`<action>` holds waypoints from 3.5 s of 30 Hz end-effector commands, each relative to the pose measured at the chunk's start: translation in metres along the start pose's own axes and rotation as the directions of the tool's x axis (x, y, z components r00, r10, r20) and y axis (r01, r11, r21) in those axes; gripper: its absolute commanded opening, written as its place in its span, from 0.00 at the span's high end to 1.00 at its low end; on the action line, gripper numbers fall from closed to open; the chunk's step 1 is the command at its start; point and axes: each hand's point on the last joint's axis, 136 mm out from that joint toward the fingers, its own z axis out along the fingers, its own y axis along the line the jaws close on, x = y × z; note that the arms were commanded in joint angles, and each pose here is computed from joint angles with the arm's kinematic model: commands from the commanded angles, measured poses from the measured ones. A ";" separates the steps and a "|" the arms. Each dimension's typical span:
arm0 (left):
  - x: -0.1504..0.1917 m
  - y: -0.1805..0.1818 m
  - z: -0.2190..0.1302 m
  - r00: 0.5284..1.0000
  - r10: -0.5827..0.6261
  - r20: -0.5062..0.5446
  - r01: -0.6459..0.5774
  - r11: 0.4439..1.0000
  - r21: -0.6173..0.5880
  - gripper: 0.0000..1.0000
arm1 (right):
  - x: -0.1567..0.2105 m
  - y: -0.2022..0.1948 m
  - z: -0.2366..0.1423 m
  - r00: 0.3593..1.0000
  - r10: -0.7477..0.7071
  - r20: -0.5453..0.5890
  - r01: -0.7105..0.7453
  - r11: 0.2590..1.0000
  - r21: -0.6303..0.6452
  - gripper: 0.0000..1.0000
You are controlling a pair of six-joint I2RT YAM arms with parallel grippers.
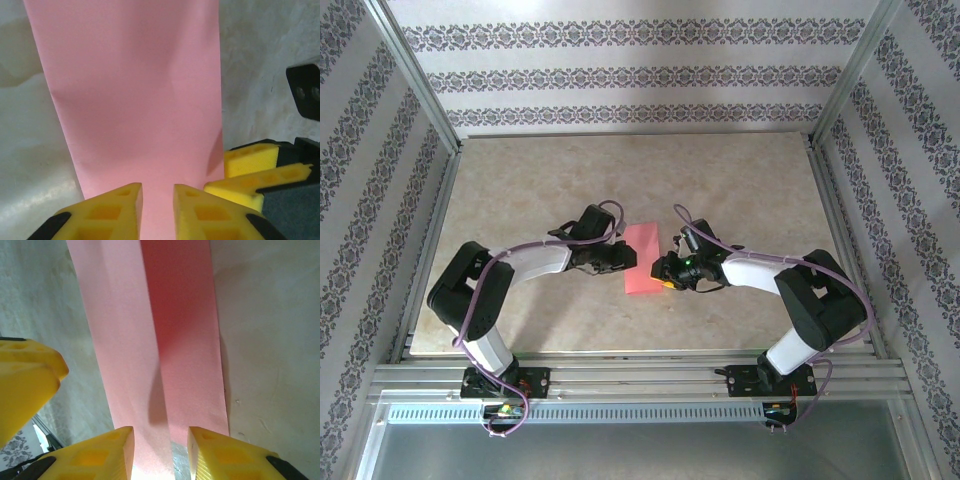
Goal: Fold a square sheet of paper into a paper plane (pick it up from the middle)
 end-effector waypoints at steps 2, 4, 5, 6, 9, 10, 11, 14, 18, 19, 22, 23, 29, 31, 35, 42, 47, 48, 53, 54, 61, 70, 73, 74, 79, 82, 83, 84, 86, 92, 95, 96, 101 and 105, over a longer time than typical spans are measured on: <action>0.014 -0.009 -0.013 0.981 0.193 0.005 -0.192 0.979 -0.068 0.64 | -0.006 -0.002 -0.006 0.998 0.058 0.016 -0.058 0.997 -0.042 0.65; 0.017 -0.015 -0.017 0.962 0.272 0.006 -0.269 0.956 -0.113 0.58 | -0.013 -0.003 -0.014 0.997 0.072 0.042 -0.069 0.996 -0.052 0.65; 0.018 -0.018 -0.020 0.950 0.313 0.006 -0.308 0.940 -0.144 0.55 | -0.017 -0.004 -0.019 0.995 0.078 0.061 -0.074 0.995 -0.061 0.64; 0.018 -0.021 -0.022 0.933 0.360 0.007 -0.353 0.918 -0.180 0.51 | -0.022 -0.005 -0.025 0.993 0.081 0.081 -0.076 0.995 -0.065 0.62; 0.023 -0.028 -0.025 0.880 0.475 -0.017 -0.459 0.841 -0.287 0.46 | -0.033 -0.014 -0.044 0.985 0.105 0.140 -0.097 0.993 -0.059 0.56; 0.026 -0.031 -0.025 0.862 0.507 -0.032 -0.490 0.813 -0.314 0.45 | -0.037 -0.018 -0.049 0.981 0.116 0.157 -0.109 0.992 -0.057 0.54; 0.027 -0.032 -0.024 0.840 0.541 -0.050 -0.522 0.778 -0.350 0.44 | -0.040 -0.022 -0.055 0.976 0.128 0.176 -0.119 0.991 -0.059 0.53; 0.036 -0.038 -0.017 0.764 0.634 -0.122 -0.620 0.666 -0.414 0.42 | -0.049 -0.034 -0.067 0.962 0.167 0.216 -0.156 0.986 -0.065 0.51; 0.043 -0.040 -0.003 0.688 0.690 -0.226 -0.703 0.557 -0.441 0.41 | -0.057 -0.043 -0.077 0.950 0.194 0.243 -0.182 0.981 -0.072 0.49; 0.045 -0.041 0.000 0.676 0.694 -0.247 -0.716 0.541 -0.441 0.41 | -0.059 -0.044 -0.079 0.948 0.199 0.249 -0.187 0.980 -0.072 0.49; 0.052 -0.042 0.010 0.641 0.702 -0.309 -0.748 0.482 -0.457 0.39 | -0.062 -0.051 -0.084 0.940 0.210 0.269 -0.201 0.978 -0.062 0.50; 0.055 -0.042 0.013 0.637 0.697 -0.329 -0.753 0.471 -0.459 0.39 | -0.063 -0.053 -0.085 0.937 0.214 0.275 -0.205 0.977 -0.062 0.50; 0.053 -0.042 0.025 0.637 0.684 -0.355 -0.742 0.420 -0.522 0.39 | -0.066 -0.057 -0.089 0.932 0.217 0.290 -0.210 0.976 -0.057 0.50; 0.049 -0.039 0.026 0.644 0.680 -0.350 -0.729 0.407 -0.551 0.42 | -0.067 -0.056 -0.089 0.932 0.214 0.292 -0.206 0.977 -0.058 0.50; 0.044 -0.034 0.028 0.631 0.685 -0.364 -0.731 0.366 -0.576 0.46 | -0.069 -0.055 -0.090 0.932 0.212 0.295 -0.203 0.977 -0.061 0.50; 0.046 -0.038 0.031 0.621 0.692 -0.368 -0.745 0.375 -0.552 0.61 | -0.071 -0.052 -0.091 0.932 0.205 0.298 -0.195 0.979 -0.063 0.51; 0.045 -0.042 0.029 0.622 0.695 -0.360 -0.744 0.381 -0.550 0.62 | -0.070 -0.052 -0.090 0.934 0.205 0.294 -0.196 0.979 -0.062 0.52; 0.045 -0.042 0.029 0.622 0.696 -0.358 -0.743 0.381 -0.551 0.59 | -0.070 -0.052 -0.089 0.934 0.202 0.293 -0.193 0.979 -0.062 0.52; 0.043 -0.041 0.030 0.620 0.696 -0.363 -0.742 0.370 -0.559 0.64 | -0.070 -0.050 -0.089 0.936 0.197 0.292 -0.188 0.980 -0.060 0.53; 0.043 -0.042 0.029 0.620 0.697 -0.361 -0.742 0.371 -0.559 0.67 | -0.071 -0.050 -0.088 0.936 0.198 0.291 -0.188 0.980 -0.060 0.53; 0.049 -0.049 0.029 0.620 0.698 -0.360 -0.756 0.408 -0.511 0.75 | -0.070 -0.047 -0.083 0.941 0.183 0.284 -0.176 0.983 -0.048 0.53; 0.045 -0.047 0.028 0.632 0.692 -0.349 -0.750 0.430 -0.503 0.89 | -0.068 -0.044 -0.080 0.947 0.169 0.275 -0.163 0.986 -0.045 0.54; 0.044 -0.050 0.028 0.647 0.688 -0.329 -0.741 0.467 -0.482 0.95 | -0.065 -0.042 -0.078 0.952 0.156 0.265 -0.150 0.988 -0.042 0.54; 0.043 -0.050 0.027 0.656 0.683 -0.323 -0.737 0.484 -0.472 0.97 | -0.064 -0.041 -0.076 0.954 0.149 0.260 -0.143 0.989 -0.041 0.55; 0.041 -0.055 0.025 0.730 0.630 -0.266 -0.681 0.633 -0.369 0.99 | -0.051 -0.043 -0.064 0.967 0.127 0.219 -0.126 0.992 -0.019 0.69; 0.039 -0.056 0.024 0.783 0.577 -0.235 -0.622 0.728 -0.286 0.98 | -0.043 -0.037 -0.057 0.977 0.089 0.193 -0.088 0.996 -0.015 0.78; 0.038 -0.056 0.024 0.796 0.561 -0.229 -0.605 0.751 -0.264 0.98 | -0.040 -0.033 -0.055 0.980 0.076 0.185 -0.074 0.997 -0.016 0.80; 0.037 -0.057 0.024 0.809 0.544 -0.222 -0.586 0.775 -0.236 0.98 | -0.036 -0.031 -0.051 0.983 0.064 0.173 -0.062 0.998 -0.013 0.81; 0.034 -0.057 0.024 0.830 0.516 -0.215 -0.554 0.810 -0.193 0.98 | -0.030 -0.026 -0.044 0.987 0.048 0.151 -0.047 0.999 -0.014 0.85; 0.026 -0.051 0.024 0.875 0.440 -0.200 -0.468 0.875 -0.122 0.98 | -0.017 -0.016 -0.021 0.995 0.034 0.098 -0.032 0.999 -0.019 0.92; 0.025 -0.046 0.023 0.881 0.431 -0.198 -0.458 0.881 -0.122 0.98 | -0.012 -0.011 -0.011 0.997 0.027 0.069 -0.025 0.999 -0.023 0.93; 0.024 -0.044 0.022 0.884 0.424 -0.197 -0.452 0.883 -0.125 0.98 | -0.011 -0.009 -0.008 0.998 0.023 0.060 -0.021 0.999 -0.024 0.93; 0.020 -0.037 0.019 0.894 0.410 -0.180 -0.435 0.891 -0.133 0.98 | -0.006 -0.008 0.003 0.999 0.023 0.033 -0.022 1.000 -0.013 0.93; 0.015 -0.034 0.017 0.903 0.395 -0.167 -0.417 0.901 -0.122 0.98 | -0.004 -0.016 0.009 0.999 0.044 0.021 -0.044 0.999 0.013 0.93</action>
